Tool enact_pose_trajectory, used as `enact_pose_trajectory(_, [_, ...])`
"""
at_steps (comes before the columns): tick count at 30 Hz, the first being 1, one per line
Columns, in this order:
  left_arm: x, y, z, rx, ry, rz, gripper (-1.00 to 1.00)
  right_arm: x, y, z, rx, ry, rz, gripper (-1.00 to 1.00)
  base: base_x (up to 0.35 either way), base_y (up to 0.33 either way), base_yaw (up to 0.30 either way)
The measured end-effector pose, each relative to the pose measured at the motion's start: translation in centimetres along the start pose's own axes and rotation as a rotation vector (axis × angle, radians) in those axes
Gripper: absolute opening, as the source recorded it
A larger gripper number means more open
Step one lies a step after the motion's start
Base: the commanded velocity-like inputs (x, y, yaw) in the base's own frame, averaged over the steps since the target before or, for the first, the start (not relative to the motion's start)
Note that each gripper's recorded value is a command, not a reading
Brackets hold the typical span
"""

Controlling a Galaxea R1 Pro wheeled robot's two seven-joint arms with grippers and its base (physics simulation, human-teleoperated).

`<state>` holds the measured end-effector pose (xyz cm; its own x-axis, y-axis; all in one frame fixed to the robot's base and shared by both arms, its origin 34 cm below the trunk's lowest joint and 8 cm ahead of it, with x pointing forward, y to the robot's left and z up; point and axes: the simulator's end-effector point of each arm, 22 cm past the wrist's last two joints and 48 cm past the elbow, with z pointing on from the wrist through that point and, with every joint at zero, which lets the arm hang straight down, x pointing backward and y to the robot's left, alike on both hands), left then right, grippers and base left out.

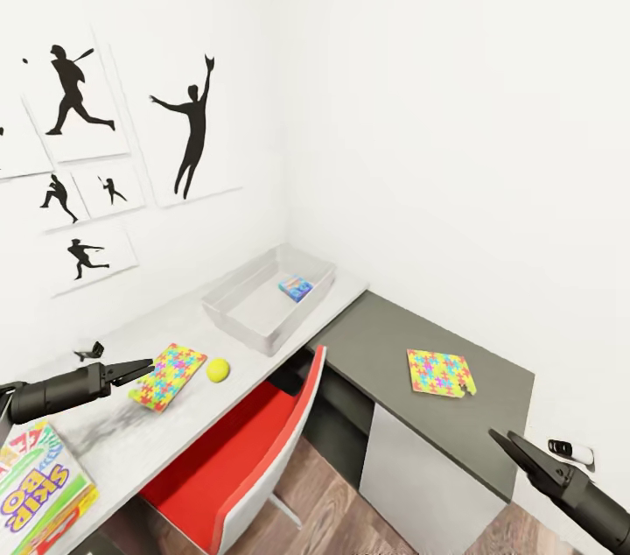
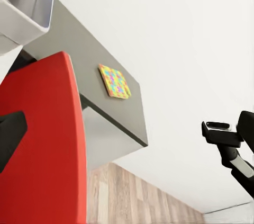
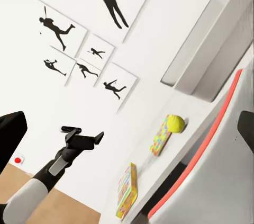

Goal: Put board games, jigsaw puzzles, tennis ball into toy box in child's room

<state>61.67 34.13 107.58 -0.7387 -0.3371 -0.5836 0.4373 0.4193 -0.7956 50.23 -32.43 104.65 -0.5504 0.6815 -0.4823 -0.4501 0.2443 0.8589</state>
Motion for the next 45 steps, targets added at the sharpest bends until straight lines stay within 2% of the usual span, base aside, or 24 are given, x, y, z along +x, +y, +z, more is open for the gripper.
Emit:
enact_pose_trajectory(18, [-0.2, -0.4, 0.0, 0.005, -0.003, 0.008, 1.00, -0.2, 0.3, 0.0, -0.007, -0.004, -0.003, 1.00, -0.157, 0.000, -0.276])
enact_pose_trajectory(45, [-0.5, -1.0, -0.2, 0.010, -0.008, 0.021, 1.00, -0.4, 0.7, -0.1, -0.012, -0.008, -0.005, 1.00, -0.054, 0.000, -0.275])
